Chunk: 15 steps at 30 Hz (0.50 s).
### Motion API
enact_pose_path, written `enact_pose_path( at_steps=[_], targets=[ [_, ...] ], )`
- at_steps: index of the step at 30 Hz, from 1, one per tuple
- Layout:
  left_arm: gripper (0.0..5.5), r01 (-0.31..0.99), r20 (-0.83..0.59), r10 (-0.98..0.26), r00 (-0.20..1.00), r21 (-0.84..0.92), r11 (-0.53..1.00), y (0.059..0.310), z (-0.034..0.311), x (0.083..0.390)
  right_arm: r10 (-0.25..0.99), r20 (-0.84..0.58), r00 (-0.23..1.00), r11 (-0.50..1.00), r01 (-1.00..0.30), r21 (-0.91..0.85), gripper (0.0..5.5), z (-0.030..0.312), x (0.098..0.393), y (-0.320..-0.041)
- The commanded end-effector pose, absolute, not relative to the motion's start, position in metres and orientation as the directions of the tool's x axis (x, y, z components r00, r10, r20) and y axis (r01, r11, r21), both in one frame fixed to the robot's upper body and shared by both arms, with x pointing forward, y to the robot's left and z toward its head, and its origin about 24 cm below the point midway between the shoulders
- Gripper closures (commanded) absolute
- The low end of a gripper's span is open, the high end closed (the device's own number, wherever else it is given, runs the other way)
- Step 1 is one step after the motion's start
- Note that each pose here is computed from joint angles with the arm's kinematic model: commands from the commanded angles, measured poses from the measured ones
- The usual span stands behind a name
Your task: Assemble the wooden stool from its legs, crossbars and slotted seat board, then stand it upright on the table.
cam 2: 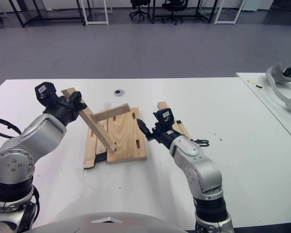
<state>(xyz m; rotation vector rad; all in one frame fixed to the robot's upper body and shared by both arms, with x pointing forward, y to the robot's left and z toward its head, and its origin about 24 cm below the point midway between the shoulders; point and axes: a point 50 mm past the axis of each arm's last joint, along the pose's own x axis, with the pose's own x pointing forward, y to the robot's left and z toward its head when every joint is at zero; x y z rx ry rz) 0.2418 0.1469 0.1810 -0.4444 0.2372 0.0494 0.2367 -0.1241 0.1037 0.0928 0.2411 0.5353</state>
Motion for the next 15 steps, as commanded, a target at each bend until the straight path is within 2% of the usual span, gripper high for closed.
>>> enact_pose_path(
  at_steps=[1,4,10,15],
  targets=[
    [4.48,-0.044,-0.166,-0.014,0.986,-0.340,0.939,0.1437,0.1961,0.2418,0.521,-0.202,0.830,0.854,-0.500,0.147,1.56,0.1047,0.2356,-0.1236],
    [4.48,-0.023,-0.140,-0.020,0.990,-0.300,0.954,0.1419,0.2005,0.2412,0.522,-0.205,0.828,0.853,-0.501,0.147,1.56,0.1043,0.2345,-0.1232],
    [4.48,-0.050,-0.185,-0.023,0.982,-0.379,0.924,0.1395,0.1934,0.2400,0.528,-0.212,0.822,0.849,-0.508,0.144,1.56,0.1048,0.2337,-0.1221],
    [4.48,-0.056,-0.183,-0.013,0.983,-0.363,0.930,0.1402,0.1928,0.2398,0.525,-0.214,0.824,0.851,-0.506,0.144,1.56,0.1047,0.2323,-0.1218]
  ],
)
